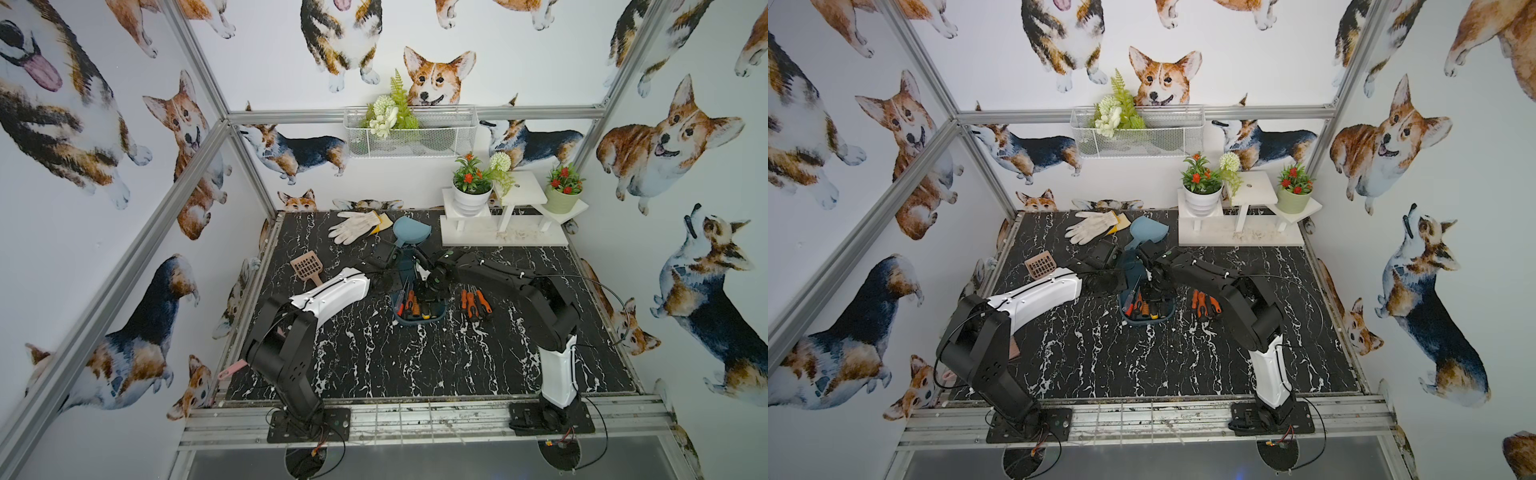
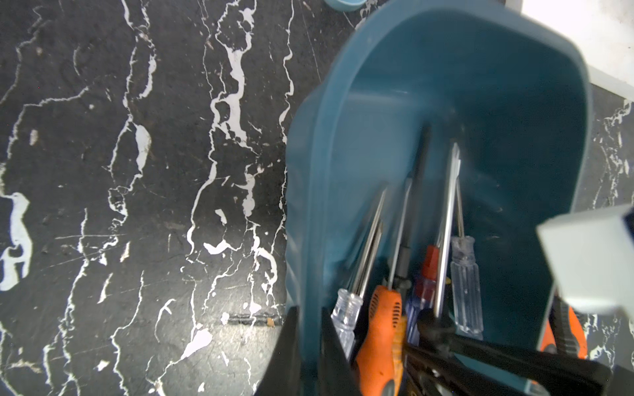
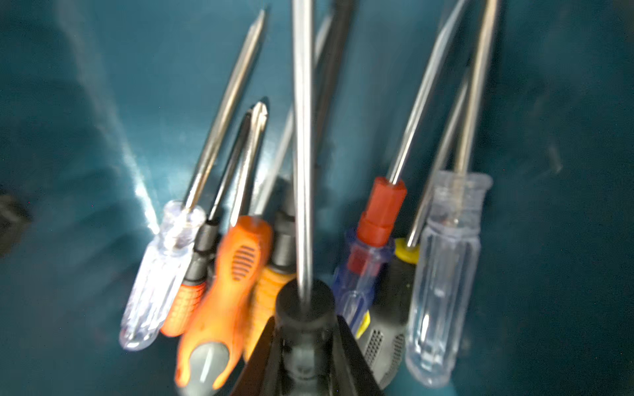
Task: Take out the screwdriver from the storage box
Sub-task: Pick up the screwdriver from the storage box, then place the screwdriver at the center of the board.
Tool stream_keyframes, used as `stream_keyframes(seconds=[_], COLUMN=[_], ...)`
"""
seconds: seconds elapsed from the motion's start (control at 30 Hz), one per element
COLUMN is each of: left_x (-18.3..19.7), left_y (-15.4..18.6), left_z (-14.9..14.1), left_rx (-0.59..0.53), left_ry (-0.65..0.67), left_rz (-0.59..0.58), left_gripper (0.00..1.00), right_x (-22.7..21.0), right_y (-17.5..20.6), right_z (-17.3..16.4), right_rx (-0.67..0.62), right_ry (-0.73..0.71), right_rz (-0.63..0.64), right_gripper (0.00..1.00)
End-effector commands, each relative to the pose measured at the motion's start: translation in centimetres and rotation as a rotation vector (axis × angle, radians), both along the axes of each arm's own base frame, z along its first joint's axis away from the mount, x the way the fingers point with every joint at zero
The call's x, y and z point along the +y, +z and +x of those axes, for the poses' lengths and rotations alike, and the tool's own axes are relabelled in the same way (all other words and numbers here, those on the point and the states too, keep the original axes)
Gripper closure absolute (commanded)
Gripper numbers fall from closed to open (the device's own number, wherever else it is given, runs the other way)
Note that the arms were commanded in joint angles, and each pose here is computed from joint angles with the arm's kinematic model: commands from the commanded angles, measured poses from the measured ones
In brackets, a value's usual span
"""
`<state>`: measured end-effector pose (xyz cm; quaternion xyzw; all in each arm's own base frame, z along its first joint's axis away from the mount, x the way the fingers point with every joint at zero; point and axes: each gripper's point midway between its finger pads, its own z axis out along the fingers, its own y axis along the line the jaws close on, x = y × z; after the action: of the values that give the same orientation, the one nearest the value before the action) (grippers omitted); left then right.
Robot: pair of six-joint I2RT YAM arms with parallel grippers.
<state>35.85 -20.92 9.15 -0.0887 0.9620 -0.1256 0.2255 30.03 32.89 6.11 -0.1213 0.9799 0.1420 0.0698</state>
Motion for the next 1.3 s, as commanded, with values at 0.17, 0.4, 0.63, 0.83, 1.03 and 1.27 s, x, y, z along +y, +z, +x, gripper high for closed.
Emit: stream_keyframes(seconds=[0.17,0.4,0.63,0.83,1.03,1.27], left_x=[-0.6,-0.5,-0.4,-0.4,-0.4,-0.3], left_y=[0.9,1.1,1.2,0.9,0.8,0.7], left_z=[0.6,0.6,0.6,0.5,0.5,0.6], left_rx=[-0.03,-0.033,-0.035,-0.028,-0.026,-0.03], left_ry=[0.009,0.012,0.014,0.013,0.011,0.018], left_rz=[-0.038,-0.037,-0.036,-0.033,-0.029,-0.028], left_gripper=[1.0,1.0,1.0,1.0,1.0,1.0], right_x=[0.6,0.5,0.3,-0.2,-2.4,-6.5], right_y=[1.8,3.0,3.9,5.2,6.1,6.7], right_z=[0.2,0.4,0.6,1.1,1.2,1.3], right_rx=[-0.045,-0.072,-0.102,-0.135,-0.155,-0.172], right_ry=[0.015,0.018,0.018,0.014,-0.007,-0.082], right_rz=[0.054,0.068,0.07,0.079,0.056,0.038], right_gripper=[1.0,1.0,1.0,1.0,1.0,1.0])
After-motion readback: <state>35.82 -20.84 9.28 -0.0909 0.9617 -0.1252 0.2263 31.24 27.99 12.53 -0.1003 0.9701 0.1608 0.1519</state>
